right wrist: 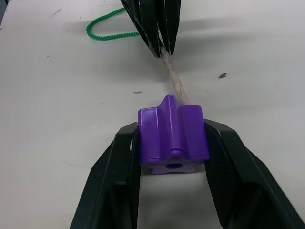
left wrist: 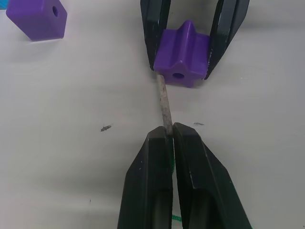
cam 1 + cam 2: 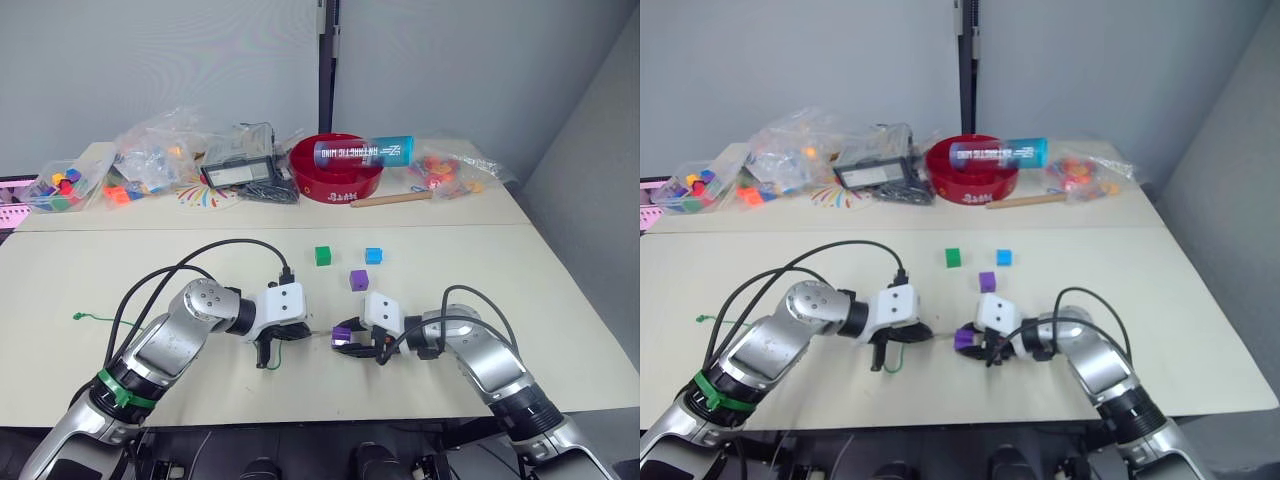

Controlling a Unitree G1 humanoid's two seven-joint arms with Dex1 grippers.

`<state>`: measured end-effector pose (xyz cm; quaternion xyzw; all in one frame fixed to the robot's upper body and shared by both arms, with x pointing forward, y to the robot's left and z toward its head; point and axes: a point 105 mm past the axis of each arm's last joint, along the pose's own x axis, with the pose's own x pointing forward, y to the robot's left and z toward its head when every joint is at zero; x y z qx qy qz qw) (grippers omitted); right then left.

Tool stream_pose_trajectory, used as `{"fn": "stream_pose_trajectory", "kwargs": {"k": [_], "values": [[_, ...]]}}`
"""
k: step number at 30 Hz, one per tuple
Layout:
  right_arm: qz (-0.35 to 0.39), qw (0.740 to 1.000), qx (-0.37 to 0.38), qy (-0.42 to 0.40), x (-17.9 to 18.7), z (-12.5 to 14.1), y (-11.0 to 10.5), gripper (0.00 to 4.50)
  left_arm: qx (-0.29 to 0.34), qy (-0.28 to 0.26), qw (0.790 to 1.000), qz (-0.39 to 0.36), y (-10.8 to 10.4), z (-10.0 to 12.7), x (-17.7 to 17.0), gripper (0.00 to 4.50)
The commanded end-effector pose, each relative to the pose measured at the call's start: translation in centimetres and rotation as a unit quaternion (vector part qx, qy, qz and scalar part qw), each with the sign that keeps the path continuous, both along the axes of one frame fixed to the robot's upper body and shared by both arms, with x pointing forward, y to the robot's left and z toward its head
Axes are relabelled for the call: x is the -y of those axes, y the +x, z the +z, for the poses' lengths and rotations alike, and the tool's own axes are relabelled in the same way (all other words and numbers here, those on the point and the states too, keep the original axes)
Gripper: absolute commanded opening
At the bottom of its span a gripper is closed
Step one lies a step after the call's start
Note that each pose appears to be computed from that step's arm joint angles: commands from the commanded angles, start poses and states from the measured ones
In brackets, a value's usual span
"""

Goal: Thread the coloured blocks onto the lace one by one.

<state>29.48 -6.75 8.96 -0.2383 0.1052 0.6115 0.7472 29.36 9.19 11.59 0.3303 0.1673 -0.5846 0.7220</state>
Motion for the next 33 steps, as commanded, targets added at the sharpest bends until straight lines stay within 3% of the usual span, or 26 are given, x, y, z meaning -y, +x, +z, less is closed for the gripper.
{"fn": "stream_pose_trajectory", "kwargs": {"k": [1,13,33], "values": [[0.010,1.000,-0.010,-0.011,-0.6,-0.5,-0.6,1.38,0.006,-0.007,0.999,-0.033,-0.8,0.4,1.6,0.00],[0.015,1.000,-0.009,-0.013,-1.1,-0.2,-1.1,1.38,0.004,-0.012,0.998,-0.054,-0.8,0.1,2.9,0.00],[0.033,0.999,-0.003,0.019,1.0,-1.5,-0.3,1.38,0.007,0.028,0.999,-0.025,-0.3,0.8,-0.2,0.00]]}}
